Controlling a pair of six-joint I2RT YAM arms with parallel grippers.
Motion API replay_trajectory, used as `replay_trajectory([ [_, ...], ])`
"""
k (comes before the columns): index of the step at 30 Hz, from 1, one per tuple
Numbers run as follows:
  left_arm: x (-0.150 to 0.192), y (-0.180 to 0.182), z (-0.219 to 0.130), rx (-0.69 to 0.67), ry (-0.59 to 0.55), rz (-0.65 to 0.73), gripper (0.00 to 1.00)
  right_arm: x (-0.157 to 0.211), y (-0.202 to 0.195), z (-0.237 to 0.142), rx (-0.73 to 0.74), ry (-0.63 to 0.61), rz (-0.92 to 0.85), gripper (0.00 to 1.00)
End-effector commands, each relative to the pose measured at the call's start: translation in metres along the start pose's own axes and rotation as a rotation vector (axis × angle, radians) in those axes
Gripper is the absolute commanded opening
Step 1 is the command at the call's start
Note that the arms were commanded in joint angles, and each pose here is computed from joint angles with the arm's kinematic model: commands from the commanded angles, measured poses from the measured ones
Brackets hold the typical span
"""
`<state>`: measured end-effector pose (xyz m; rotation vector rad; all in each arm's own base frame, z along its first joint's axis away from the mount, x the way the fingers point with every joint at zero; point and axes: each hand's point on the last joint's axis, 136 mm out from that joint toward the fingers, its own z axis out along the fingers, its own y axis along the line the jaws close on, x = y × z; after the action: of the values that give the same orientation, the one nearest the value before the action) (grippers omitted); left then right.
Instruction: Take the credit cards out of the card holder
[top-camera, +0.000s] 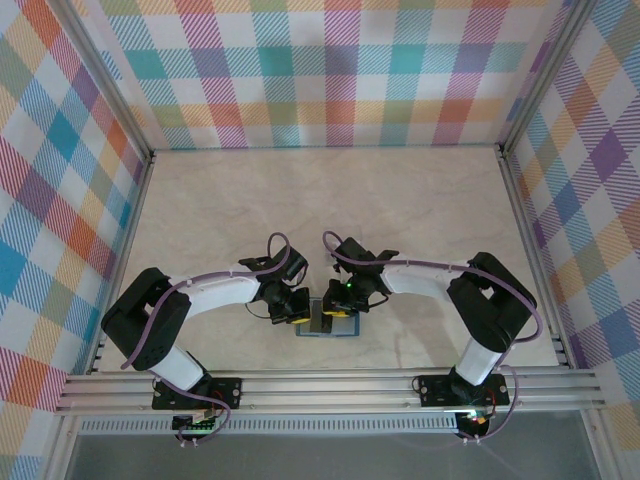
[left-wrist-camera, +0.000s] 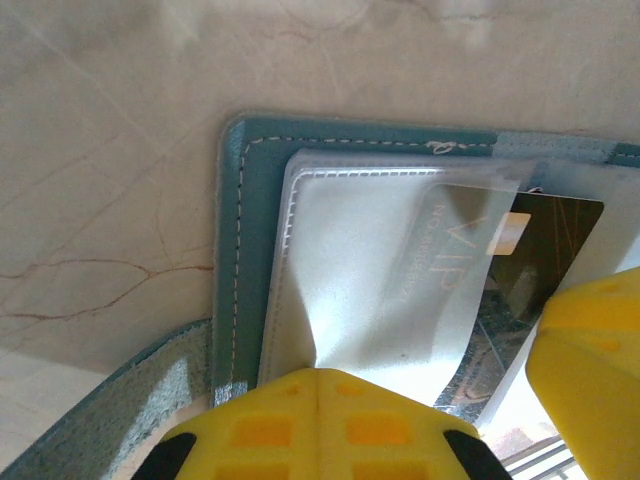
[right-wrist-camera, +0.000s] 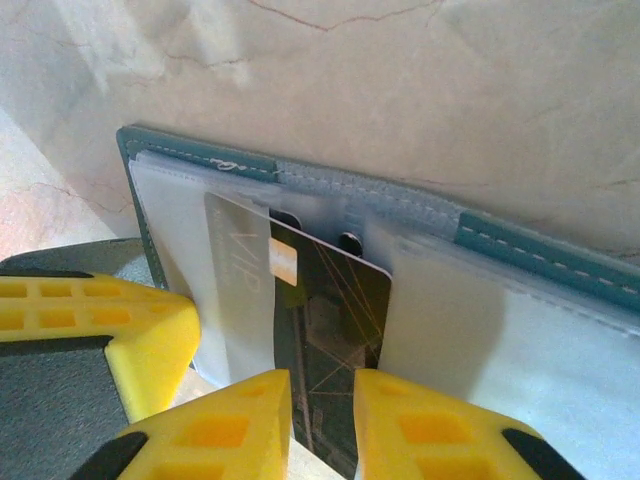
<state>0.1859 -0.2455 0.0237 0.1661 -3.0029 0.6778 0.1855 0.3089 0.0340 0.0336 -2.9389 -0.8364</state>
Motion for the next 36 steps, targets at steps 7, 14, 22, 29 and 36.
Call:
replay_trajectory([
  [7, 0.01, 0.038, 0.008, -0.201, 0.052, -0.007, 0.05, 0.004, -0.01, 0.005, 0.022, 0.006, 0.022, 0.28],
  [14, 0.011, 0.048, 0.012, -0.28, 0.063, 0.008, 0.05, 0.005, 0.005, -0.005, -0.052, -0.013, -0.003, 0.29],
  [22, 0.012, 0.048, 0.012, -0.306, 0.08, 0.017, 0.07, 0.008, -0.005, -0.004, -0.025, -0.006, 0.011, 0.26],
  [29, 0.013, 0.048, 0.013, -0.319, 0.093, 0.02, 0.09, 0.01, -0.015, -0.001, 0.019, -0.004, 0.015, 0.27],
  [36, 0.013, 0.047, 0.014, -0.327, 0.103, 0.027, 0.12, 0.011, -0.013, 0.002, -0.001, 0.006, 0.01, 0.29],
])
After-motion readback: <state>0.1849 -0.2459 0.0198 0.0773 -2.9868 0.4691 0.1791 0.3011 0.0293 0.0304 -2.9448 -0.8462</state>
